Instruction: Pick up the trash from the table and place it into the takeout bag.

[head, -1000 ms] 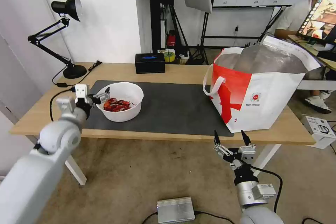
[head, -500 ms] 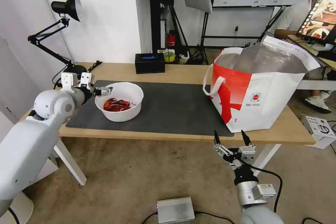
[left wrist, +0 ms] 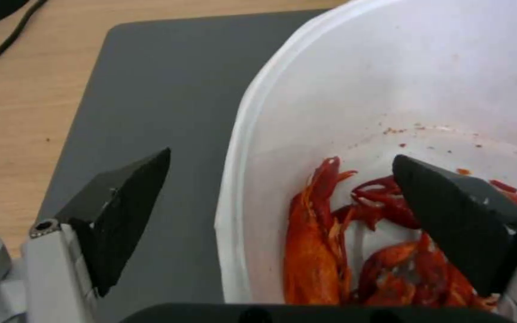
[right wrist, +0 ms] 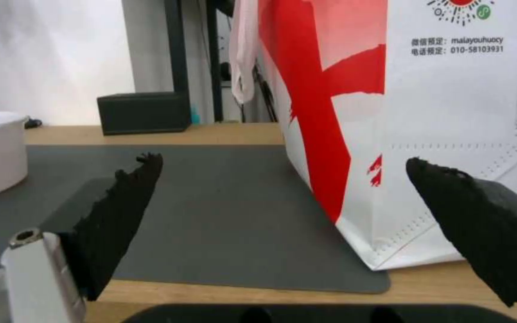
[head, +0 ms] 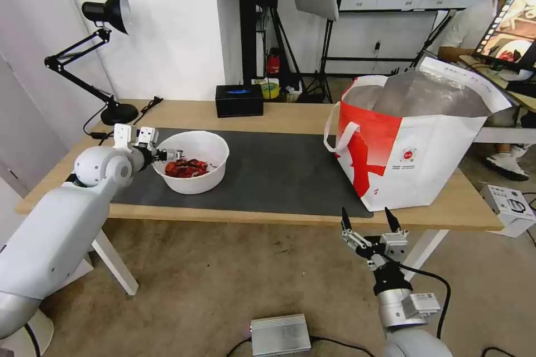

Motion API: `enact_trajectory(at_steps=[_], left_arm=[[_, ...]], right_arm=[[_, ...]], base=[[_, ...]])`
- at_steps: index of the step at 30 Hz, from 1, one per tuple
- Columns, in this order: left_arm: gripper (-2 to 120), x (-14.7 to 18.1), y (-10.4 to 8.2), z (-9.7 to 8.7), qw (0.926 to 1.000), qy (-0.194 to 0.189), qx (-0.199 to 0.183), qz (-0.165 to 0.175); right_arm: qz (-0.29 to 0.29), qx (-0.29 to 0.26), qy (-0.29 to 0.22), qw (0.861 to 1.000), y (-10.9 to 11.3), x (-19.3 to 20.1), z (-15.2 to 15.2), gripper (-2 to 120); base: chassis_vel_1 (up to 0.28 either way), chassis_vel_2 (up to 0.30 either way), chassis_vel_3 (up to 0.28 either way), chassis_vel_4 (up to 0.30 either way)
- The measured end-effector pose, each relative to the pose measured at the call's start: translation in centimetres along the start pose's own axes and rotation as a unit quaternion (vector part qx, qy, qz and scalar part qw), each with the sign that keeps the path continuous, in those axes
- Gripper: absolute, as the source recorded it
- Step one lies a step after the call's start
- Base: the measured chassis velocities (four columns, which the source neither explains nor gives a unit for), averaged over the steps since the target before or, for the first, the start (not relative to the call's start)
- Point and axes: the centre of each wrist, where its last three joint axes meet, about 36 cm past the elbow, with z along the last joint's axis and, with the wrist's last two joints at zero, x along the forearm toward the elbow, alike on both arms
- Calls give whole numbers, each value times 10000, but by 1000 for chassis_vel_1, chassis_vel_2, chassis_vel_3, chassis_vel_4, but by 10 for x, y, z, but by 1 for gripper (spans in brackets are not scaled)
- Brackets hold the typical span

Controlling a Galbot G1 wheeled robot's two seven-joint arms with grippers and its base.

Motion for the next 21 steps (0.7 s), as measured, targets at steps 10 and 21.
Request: enact_trajectory(at_steps=[10, 21], left_arm=[[87, -1, 2, 2, 10000, 19, 8, 42], [41, -3, -5, 5, 9999, 23, -15, 147]], right_arm=[[0, 0, 0, 10000, 0, 0, 0, 100], [0, 0, 0, 10000, 0, 0, 0, 100]], base=[[0, 0, 0, 0], [0, 0, 0, 0]])
